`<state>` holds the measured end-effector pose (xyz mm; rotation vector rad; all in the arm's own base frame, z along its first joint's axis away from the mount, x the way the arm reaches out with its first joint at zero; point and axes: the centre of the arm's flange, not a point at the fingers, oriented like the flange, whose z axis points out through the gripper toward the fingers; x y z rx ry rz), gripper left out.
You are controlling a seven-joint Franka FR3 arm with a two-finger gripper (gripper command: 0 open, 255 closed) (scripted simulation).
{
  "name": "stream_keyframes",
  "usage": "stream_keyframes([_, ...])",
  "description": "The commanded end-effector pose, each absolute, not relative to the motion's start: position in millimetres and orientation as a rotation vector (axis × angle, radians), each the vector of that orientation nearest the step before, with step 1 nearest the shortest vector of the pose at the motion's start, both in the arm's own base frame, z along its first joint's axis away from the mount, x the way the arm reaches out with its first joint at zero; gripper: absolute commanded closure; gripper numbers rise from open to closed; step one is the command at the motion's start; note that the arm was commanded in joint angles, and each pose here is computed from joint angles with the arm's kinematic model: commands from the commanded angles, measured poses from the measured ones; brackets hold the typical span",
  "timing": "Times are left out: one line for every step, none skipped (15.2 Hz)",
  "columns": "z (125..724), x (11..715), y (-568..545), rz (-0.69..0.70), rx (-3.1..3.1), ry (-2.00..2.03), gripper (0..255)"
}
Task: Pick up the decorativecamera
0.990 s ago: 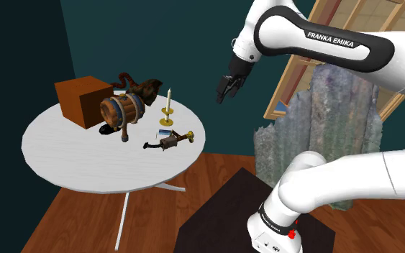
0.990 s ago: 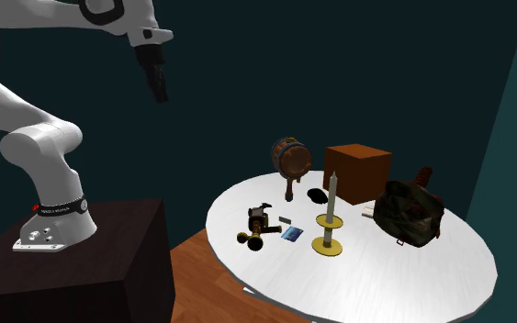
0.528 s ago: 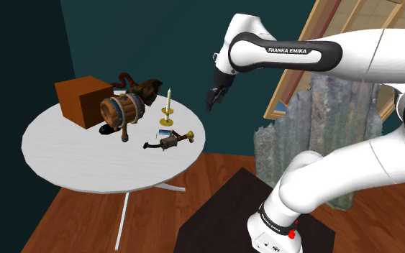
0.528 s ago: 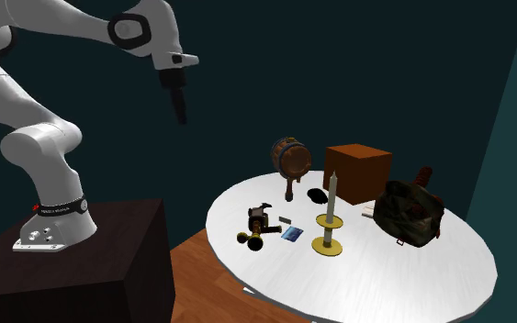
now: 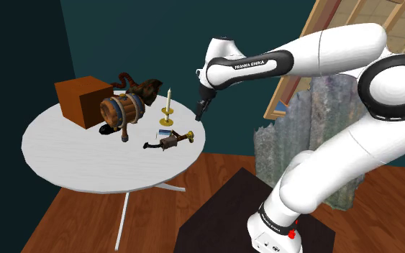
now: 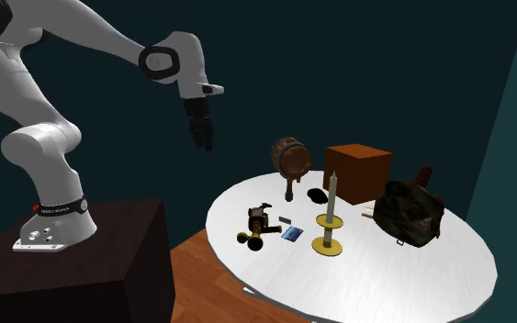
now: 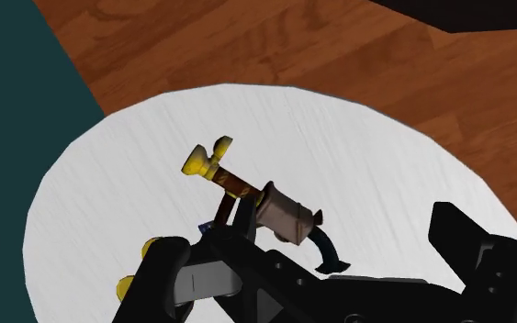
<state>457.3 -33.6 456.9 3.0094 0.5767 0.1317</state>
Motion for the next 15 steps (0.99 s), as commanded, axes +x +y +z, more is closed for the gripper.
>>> stream_keyframes([438, 477, -37, 0.118, 2.986, 0.644, 0])
stream_keyframes([428, 486, -38, 0.11, 2.974, 0.675, 0])
stream_keyframes([418, 494, -38, 0.103, 2.962, 0.707, 0])
stream_keyframes([408, 503, -39, 0.095, 2.95, 0.738, 0])
stream_keyframes([398, 512, -40, 0.088, 2.937, 0.769, 0])
stream_keyframes([388, 520, -40, 0.08, 2.924, 0.8, 0])
stream_keyframes([377, 529, -41, 0.073, 2.911, 0.83, 0])
stream_keyframes([367, 538, -41, 0.065, 2.898, 0.861, 0])
stream_keyframes([357, 546, -41, 0.058, 2.884, 0.891, 0])
stream_keyframes([346, 555, -41, 0.05, 2.869, 0.921, 0])
stream_keyframes([336, 563, -41, 0.043, 2.855, 0.951, 0])
stream_keyframes([325, 572, -41, 0.035, 2.84, 0.981, 0])
stream_keyframes([315, 580, -41, 0.028, 2.825, 1.01, 0])
stream_keyframes([304, 588, -40, 0.021, 2.809, 1.04, 0])
stream_keyframes([294, 597, -40, 0.013, 2.794, 1.069, 0])
